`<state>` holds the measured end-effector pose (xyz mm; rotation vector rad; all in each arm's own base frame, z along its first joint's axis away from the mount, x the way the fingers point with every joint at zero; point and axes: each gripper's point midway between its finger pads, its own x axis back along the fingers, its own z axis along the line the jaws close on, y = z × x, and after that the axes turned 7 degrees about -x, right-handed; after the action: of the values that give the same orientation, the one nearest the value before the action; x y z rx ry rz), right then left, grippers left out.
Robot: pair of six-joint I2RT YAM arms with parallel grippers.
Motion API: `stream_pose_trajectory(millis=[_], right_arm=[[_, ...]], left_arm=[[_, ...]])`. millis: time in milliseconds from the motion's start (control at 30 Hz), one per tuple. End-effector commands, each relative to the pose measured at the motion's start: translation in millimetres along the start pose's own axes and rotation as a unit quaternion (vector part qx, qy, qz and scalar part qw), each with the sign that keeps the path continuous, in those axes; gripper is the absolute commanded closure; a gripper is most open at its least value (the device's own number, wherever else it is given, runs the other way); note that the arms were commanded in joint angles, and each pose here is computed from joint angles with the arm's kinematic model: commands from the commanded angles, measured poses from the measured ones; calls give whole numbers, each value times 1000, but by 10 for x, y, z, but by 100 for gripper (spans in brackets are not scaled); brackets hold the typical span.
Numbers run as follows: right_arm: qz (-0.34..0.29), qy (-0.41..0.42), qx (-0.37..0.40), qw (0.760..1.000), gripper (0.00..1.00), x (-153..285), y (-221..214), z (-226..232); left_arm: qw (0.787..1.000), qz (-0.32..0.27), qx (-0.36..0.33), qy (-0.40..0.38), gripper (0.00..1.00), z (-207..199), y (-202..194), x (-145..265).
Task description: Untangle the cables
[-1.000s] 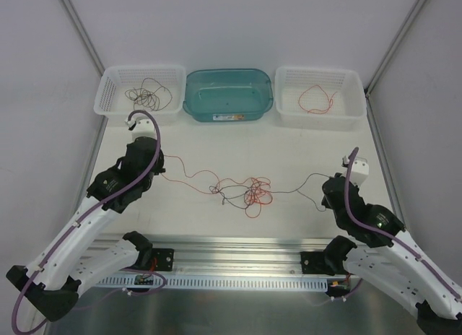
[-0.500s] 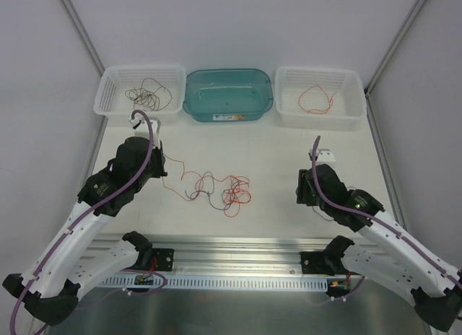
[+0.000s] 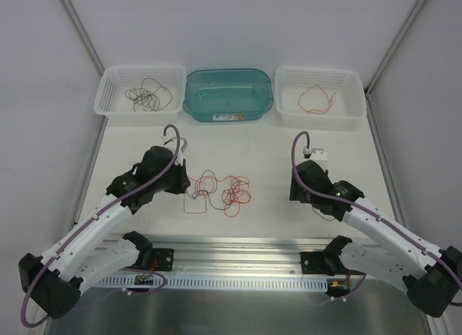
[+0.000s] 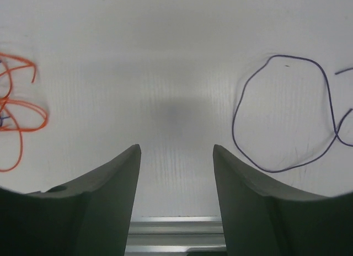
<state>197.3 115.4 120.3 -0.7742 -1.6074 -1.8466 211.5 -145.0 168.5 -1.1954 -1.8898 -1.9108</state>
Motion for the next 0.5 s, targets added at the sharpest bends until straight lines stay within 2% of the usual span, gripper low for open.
stream_pose_trajectory(millis=[0, 200, 300, 400, 467], right_arm=[[-15, -71, -60, 996, 41, -82, 30, -346], [1, -74, -117, 990, 42, -352, 1, -491], [20, -84, -147, 985, 44, -529, -23, -589], [37, -96, -152, 983, 47, -661, -61, -612], [46, -97, -154, 982, 49, -752, -79, -603]], left_arm=[[996, 43, 50, -58, 97, -221, -246, -185], [991, 91, 75, -61, 82, -285, -558, -418], [988, 120, 67, -68, 66, -346, -688, -482], [987, 122, 62, -87, 57, -430, -689, -451], [988, 104, 59, -99, 41, -471, -605, -378]])
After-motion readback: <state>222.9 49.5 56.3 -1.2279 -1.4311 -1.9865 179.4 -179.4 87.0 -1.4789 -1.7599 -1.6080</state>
